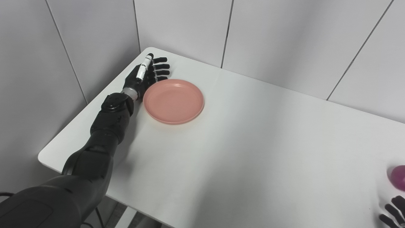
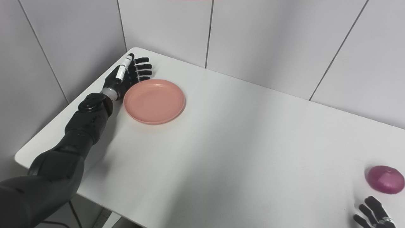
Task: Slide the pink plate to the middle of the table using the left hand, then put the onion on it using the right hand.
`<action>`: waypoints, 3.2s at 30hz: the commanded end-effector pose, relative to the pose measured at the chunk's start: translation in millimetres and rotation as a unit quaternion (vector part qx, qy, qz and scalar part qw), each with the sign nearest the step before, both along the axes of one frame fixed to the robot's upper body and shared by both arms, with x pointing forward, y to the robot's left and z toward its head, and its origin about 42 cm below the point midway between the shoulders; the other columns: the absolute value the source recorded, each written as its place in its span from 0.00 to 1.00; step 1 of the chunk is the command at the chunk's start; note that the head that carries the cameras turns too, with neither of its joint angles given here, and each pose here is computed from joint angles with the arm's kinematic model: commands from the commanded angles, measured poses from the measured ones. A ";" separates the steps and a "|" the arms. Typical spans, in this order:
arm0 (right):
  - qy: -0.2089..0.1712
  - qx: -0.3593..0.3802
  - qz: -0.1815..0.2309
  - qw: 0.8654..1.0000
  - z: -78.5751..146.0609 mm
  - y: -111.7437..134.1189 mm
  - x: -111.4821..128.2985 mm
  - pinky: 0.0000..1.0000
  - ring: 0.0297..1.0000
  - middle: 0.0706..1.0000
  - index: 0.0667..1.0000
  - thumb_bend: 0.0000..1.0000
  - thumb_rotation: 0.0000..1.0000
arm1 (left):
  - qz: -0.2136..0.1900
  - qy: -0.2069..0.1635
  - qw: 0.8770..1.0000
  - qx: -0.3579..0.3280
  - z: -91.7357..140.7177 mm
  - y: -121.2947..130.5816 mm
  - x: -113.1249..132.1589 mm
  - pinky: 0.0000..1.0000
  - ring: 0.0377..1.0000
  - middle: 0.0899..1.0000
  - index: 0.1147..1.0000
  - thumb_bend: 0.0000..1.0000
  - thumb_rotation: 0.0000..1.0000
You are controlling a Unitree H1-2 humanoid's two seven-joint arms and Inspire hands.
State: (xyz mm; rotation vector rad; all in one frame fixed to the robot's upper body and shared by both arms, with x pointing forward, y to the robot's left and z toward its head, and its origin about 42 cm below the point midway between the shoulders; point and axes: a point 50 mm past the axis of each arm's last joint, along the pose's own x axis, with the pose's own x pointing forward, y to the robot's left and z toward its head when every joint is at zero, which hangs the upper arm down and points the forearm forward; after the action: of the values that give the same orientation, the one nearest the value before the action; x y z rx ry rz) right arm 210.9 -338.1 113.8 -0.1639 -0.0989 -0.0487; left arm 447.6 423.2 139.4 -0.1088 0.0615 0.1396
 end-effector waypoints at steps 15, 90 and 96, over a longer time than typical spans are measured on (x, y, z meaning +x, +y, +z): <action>-0.013 -0.004 -0.004 1.000 9.2 2.1 1.1 0.77 0.86 0.88 0.85 0.74 0.90 | -0.054 -0.034 0.998 0.003 23.4 -25.2 30.7 0.62 0.63 0.62 0.60 0.34 1.00; -0.037 0.001 0.011 0.999 14.7 39.2 -4.7 1.00 1.00 1.00 1.00 0.00 1.00 | -0.220 -0.021 0.974 -0.042 -2.6 -172.9 49.6 0.61 0.63 0.62 0.59 0.35 1.00; -0.037 0.006 0.009 0.999 12.2 41.2 -4.9 1.00 1.00 1.00 1.00 0.00 1.00 | -0.233 -0.020 0.971 -0.042 -4.9 -182.5 49.3 0.61 0.62 0.61 0.59 0.37 1.00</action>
State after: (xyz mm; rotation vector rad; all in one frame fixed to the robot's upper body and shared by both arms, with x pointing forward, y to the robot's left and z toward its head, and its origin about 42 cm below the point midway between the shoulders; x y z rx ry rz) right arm 203.4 -298.4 114.8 -0.1487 -0.1245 -0.0338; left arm 489.2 254.0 124.7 -0.1784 0.0606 -0.2913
